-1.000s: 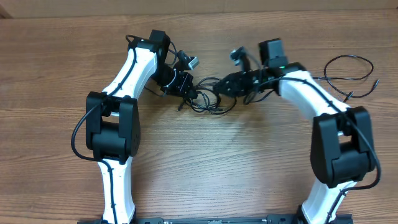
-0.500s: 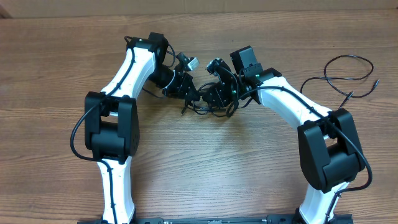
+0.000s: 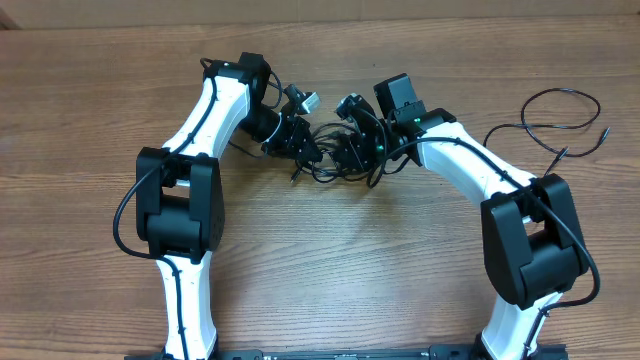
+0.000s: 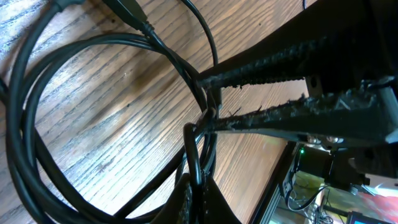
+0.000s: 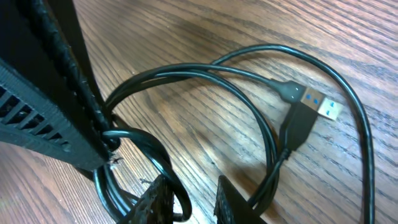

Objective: Untangle cables

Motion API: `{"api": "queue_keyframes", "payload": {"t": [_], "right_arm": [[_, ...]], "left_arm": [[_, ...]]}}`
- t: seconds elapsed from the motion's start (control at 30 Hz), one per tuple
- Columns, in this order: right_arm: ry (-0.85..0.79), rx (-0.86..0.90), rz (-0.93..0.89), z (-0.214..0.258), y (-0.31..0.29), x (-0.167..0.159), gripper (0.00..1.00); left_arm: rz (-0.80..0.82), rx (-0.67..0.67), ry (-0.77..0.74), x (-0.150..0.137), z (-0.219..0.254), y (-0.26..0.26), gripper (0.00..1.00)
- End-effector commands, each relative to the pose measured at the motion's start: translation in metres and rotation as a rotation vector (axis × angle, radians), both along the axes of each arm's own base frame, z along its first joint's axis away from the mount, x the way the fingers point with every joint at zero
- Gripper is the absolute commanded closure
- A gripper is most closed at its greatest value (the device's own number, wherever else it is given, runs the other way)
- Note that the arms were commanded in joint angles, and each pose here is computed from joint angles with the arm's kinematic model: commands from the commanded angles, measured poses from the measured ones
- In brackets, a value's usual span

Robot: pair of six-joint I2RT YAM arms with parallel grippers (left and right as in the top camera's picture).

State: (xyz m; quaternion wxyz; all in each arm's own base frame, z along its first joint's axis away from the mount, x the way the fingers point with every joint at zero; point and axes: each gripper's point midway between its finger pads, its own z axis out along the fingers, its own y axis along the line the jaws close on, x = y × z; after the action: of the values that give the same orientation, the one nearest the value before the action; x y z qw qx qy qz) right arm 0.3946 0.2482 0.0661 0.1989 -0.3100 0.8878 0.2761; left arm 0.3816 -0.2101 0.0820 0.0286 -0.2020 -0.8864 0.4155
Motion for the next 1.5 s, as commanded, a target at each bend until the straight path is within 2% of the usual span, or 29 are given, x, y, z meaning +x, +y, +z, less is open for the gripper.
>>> {"api": "queue_keyframes", "payload": {"t": [0.0,0.17,0.67,0.9,1.1,1.27,1.47], "right_arm": [[-0.042,-0.006,-0.023,0.014,-0.008,0.007,0.78],[-0.049,-0.003,-0.017,0.014,-0.005,0.007,0.77],[-0.053,0.000,-0.017,0.015,-0.005,0.008,0.72],[-0.051,0.014,-0.013,0.017,-0.003,0.007,0.72],[-0.056,0.016,-0.013,0.017,-0.002,0.008,0.71],[-0.058,0.094,0.022,0.027,0.009,0.006,0.71],[-0.060,0.116,-0.019,0.032,0.012,0.013,0.72]], "left_arm": [[-0.009,-0.041,0.014,-0.004,0.001,-0.004,0.96],[-0.003,-0.087,0.027,-0.005,0.008,-0.009,0.96],[-0.001,-0.085,0.069,-0.012,0.010,-0.008,0.96],[0.004,-0.174,0.093,-0.015,0.023,-0.016,0.96],[0.008,-0.198,0.104,-0.015,0.028,-0.019,0.96],[0.007,-0.196,0.107,-0.016,0.027,-0.019,0.96],[0.008,-0.196,0.110,-0.016,0.028,-0.019,0.96]]}}
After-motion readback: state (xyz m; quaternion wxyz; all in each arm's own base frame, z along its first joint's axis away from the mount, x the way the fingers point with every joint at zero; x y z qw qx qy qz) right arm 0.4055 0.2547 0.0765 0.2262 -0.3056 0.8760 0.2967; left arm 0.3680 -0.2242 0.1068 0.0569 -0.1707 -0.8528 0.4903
